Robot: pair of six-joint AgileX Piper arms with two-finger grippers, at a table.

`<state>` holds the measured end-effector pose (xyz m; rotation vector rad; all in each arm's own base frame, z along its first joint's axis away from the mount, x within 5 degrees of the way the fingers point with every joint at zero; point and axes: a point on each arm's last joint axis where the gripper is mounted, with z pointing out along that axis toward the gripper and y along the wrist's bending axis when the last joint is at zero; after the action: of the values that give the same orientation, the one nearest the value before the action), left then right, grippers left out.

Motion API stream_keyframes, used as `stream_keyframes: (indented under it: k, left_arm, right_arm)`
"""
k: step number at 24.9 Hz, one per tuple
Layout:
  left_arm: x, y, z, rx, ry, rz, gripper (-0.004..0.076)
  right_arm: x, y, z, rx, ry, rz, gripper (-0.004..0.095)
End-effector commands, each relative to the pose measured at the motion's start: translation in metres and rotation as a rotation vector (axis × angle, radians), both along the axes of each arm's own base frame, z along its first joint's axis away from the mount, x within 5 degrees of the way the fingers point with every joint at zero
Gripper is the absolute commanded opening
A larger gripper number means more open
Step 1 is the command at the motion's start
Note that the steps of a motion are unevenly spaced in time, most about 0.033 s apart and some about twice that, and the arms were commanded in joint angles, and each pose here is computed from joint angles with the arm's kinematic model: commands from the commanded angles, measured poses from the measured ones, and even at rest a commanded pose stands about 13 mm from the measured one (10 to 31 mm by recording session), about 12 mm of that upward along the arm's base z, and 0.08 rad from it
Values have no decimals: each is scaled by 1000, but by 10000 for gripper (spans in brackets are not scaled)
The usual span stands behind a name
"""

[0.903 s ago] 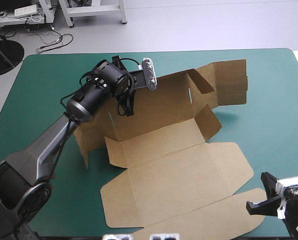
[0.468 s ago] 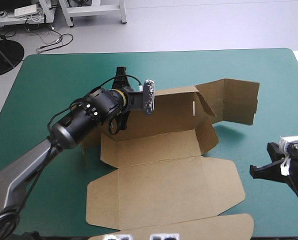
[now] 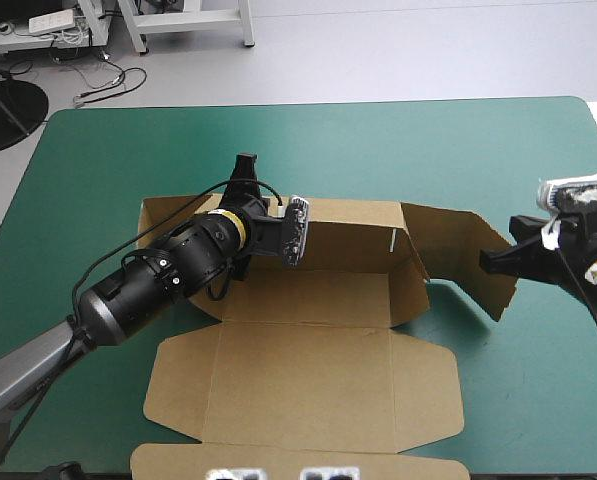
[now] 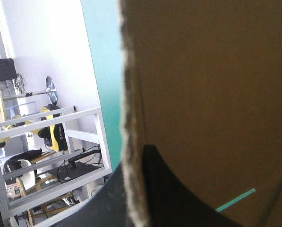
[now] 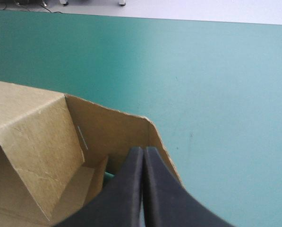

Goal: Fold the box

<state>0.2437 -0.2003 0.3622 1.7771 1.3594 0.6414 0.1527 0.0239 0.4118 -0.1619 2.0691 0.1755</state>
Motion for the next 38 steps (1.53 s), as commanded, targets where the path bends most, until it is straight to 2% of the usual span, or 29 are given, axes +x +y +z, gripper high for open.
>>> stream_keyframes:
  k: [1,5,8,13,17,19,23,26,30,38]
  left_arm:
    - [-7,8,25,-76,-88,33,-10]
    - [-3,13,21,-70,-118,97,-10]
    - [-2,16,17,-56,-147,132,-10]
    - [-4,17,11,-92,-134,125,-10]
    - [-10,20,19,-118,-152,124,-10]
    - [-14,20,18,-81,-175,110,-10]
    - [-23,13,-9,-35,-210,88,-10]
    - [-25,11,-10,-65,-222,92,-10]
    - [-25,11,-10,-70,-222,99,-10]
    - [-24,13,-10,-66,-220,119,-10]
  right_arm:
    - [22,6,28,32,-87,33,-15]
    - [56,11,38,32,-16,59,-15]
    - [90,21,39,52,67,126,-15]
    - [164,37,40,116,197,210,-15]
    - [210,44,25,139,322,221,-15]
    - [232,47,18,160,377,222,-15]
    - [251,50,3,184,416,206,-15]
    - [258,53,-9,193,449,200,-14]
    - [265,57,-27,167,502,183,-14]
    - [253,66,-48,180,605,200,-15]
